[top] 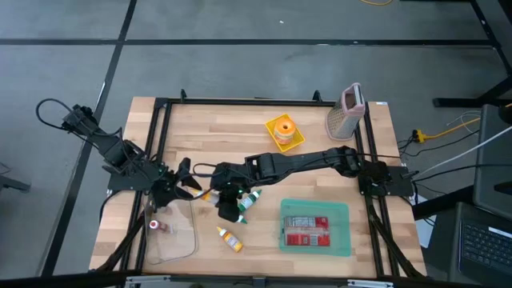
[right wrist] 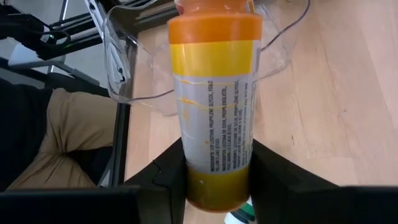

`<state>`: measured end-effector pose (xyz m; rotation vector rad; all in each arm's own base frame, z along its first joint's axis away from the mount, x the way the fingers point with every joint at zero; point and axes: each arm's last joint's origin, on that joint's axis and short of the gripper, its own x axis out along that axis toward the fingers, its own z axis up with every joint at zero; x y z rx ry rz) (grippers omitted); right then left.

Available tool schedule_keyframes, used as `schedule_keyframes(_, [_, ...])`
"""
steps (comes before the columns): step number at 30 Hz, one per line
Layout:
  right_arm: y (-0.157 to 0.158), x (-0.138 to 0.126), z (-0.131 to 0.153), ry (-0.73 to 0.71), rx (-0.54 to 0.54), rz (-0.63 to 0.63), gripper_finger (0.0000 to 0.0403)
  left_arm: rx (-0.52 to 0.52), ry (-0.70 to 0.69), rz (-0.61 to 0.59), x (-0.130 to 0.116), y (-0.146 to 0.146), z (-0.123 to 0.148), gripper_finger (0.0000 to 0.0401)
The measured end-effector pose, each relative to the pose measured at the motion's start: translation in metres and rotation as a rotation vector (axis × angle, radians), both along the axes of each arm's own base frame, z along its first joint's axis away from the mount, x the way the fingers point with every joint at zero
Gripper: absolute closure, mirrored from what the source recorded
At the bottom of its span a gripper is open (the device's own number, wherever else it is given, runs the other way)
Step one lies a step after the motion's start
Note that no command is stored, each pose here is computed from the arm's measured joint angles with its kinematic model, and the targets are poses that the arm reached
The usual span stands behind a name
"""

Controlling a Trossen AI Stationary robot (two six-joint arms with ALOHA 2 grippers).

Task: Pick & Place Food Item
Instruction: Put the top yellow food coloring bottle into the transparent bin

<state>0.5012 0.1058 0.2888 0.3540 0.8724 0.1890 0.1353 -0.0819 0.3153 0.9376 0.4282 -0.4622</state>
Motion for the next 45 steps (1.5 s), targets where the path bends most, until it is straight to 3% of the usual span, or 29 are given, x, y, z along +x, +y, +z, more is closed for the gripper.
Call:
schedule_keyframes(16, [-0.001,0.000,0.000,0.003,0.012,0.000,0.0273,0.049,0.026,-0.018,0.011,-0.007,-0.007,0.0203])
schedule_keyframes(30, [0.000,0.000,0.001,0.000,0.020,0.013,0.0273,0.016,-0.012,-0.025,0.010,-0.007,0.008,0.0243])
schedule_keyframes(45, [0.002,-0.001,0.000,0.009,0.023,0.022,0.0273,0.110,0.057,-0.004,0.019,-0.012,-0.004,0.0229])
